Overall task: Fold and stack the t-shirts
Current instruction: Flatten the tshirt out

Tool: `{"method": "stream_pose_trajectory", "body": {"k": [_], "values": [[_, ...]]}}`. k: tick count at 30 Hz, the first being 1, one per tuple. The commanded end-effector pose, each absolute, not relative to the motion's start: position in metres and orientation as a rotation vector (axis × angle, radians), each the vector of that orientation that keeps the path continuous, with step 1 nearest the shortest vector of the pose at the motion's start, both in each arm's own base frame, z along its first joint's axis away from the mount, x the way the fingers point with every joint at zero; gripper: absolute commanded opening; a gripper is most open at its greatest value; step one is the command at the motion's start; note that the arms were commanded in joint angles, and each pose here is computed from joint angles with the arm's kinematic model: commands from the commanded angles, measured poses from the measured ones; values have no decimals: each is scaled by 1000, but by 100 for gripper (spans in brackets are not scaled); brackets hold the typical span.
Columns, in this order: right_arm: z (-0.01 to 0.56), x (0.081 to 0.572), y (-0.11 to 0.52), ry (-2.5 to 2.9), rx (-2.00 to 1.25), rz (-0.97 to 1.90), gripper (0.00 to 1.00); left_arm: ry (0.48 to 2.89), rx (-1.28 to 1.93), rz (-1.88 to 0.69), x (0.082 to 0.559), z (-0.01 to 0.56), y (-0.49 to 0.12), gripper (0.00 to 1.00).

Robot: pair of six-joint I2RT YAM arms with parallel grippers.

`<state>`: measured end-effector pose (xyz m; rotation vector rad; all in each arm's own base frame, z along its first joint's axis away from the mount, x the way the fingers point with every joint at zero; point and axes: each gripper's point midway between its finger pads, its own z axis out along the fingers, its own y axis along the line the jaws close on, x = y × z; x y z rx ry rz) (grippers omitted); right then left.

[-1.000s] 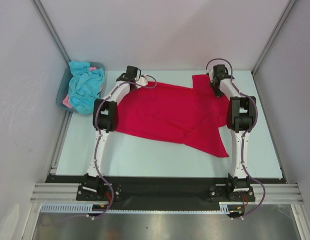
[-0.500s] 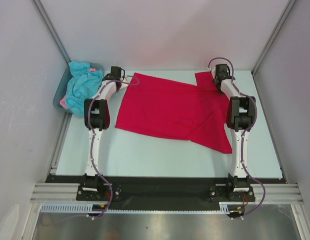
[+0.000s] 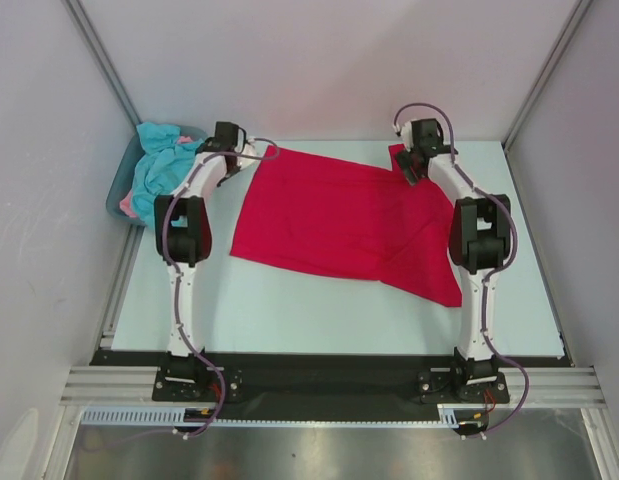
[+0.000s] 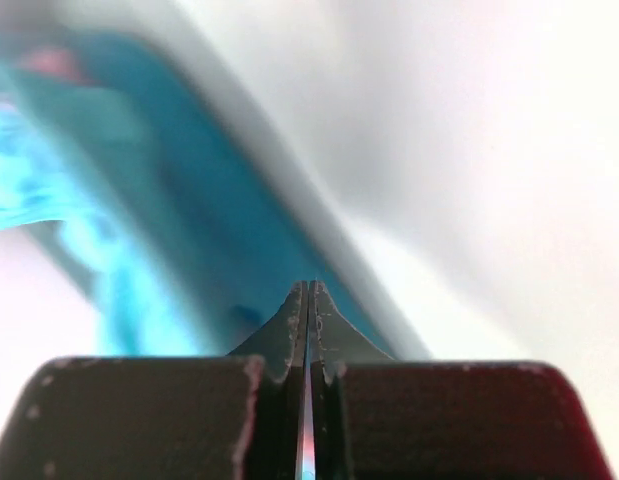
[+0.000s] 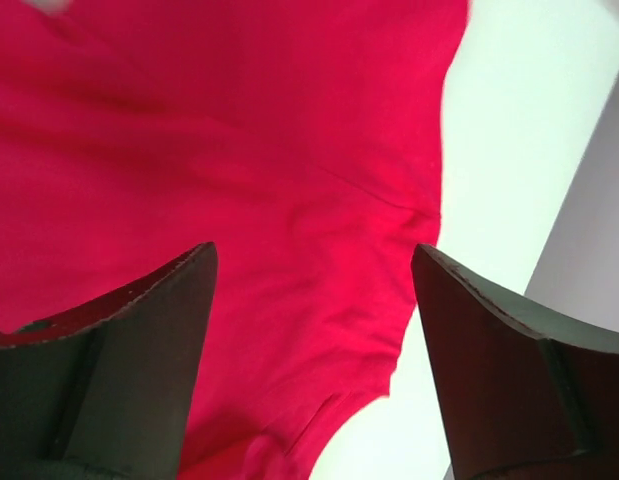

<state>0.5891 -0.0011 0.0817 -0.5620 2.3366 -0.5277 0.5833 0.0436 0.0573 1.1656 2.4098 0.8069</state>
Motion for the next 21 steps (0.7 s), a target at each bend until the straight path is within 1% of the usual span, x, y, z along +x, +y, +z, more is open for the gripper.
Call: {"method": "stream_pose_trajectory", "body": {"k": [1, 4, 5, 7, 8, 9, 10, 11, 12, 13, 14, 15, 17, 18, 21], "values": [[190, 588, 22, 2146, -459, -427, 84, 2165, 1056, 700, 596, 162, -2, 1], [204, 578, 24, 2128, -455, -460, 84, 2073, 1092, 636, 596, 178, -33, 1], [199, 574, 24, 2140, -465, -463, 84, 2028, 1120, 589, 594, 189, -51, 0], [203, 566, 19, 2140, -460, -488, 84, 2005, 1174, 535, 585, 188, -70, 1], [201, 563, 15, 2149, -455, -502, 83, 1976, 1201, 505, 577, 196, -84, 4], [191, 557, 10, 2171, -458, -514, 82, 1982, 1274, 432, 564, 178, -96, 6], [186, 552, 7, 2185, -460, -522, 79, 1973, 1318, 396, 554, 172, -108, 11], [189, 547, 1, 2187, -443, -523, 68, 1974, 1359, 360, 545, 164, -114, 13], [181, 540, -4, 2212, -439, -527, 57, 1992, 1420, 313, 527, 147, -118, 15], [180, 536, -9, 2220, -427, -529, 40, 2004, 1446, 299, 518, 139, -121, 16], [186, 532, -17, 2219, -389, -532, 2, 2011, 1472, 260, 509, 130, -124, 16], [184, 526, -24, 2235, -369, -537, 0, 2048, 1503, 225, 494, 115, -121, 16], [178, 515, -32, 2263, -347, -516, 0, 2083, 1529, 199, 481, 102, -117, 4], [186, 510, -39, 2253, -331, -523, 0, 2117, 1553, 175, 469, 91, -113, 0], [185, 497, -54, 2262, -327, -561, 0, 2166, 1590, 111, 450, 75, -109, 0]]}}
